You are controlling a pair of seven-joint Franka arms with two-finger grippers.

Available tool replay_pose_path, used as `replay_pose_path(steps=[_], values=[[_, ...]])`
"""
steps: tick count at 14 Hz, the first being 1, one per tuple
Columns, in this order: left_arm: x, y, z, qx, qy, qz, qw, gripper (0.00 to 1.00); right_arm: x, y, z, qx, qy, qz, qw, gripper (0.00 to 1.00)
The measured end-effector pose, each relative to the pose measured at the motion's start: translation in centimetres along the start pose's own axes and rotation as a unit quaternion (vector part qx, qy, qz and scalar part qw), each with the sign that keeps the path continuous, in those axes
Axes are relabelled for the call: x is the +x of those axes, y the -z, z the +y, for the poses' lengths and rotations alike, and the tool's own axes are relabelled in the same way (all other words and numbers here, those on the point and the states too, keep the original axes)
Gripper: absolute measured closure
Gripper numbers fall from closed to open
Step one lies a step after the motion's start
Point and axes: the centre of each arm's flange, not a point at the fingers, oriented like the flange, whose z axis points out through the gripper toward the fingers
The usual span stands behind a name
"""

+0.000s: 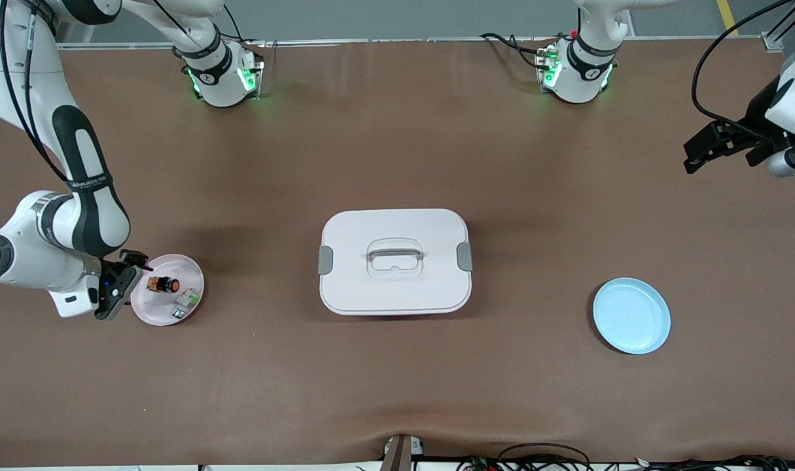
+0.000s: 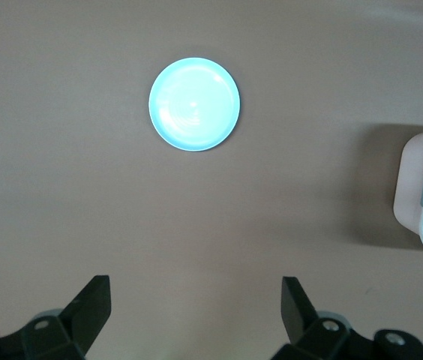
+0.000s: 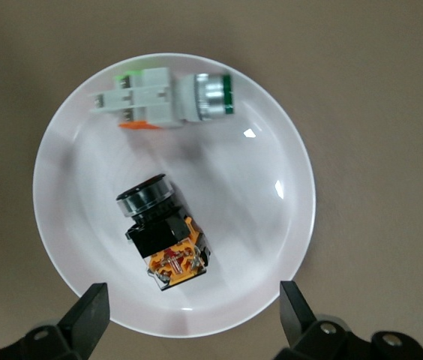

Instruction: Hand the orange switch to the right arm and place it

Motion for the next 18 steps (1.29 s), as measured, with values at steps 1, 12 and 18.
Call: replay_pose_path(steps=[1, 12, 18], values=[[-0.1, 0.1, 0.0, 0.000, -0.008, 0.000, 1.000, 0.00, 0.1, 0.0, -0.1, 0.000, -0.046, 0.000, 0.999, 0.00], [-0.3, 0.2, 0.0, 0.001, -0.047, -0.005, 0.999, 0.00, 0.3, 3.1, -1.0, -0.002, -0.459, -0.001, 0.888, 0.00], [-0.4, 0.1, 0.0, 0.001, -0.047, -0.006, 0.999, 0.00, 0.1, 10.1, -2.2, -0.009, -0.469, 0.018, 0.883, 0.00]])
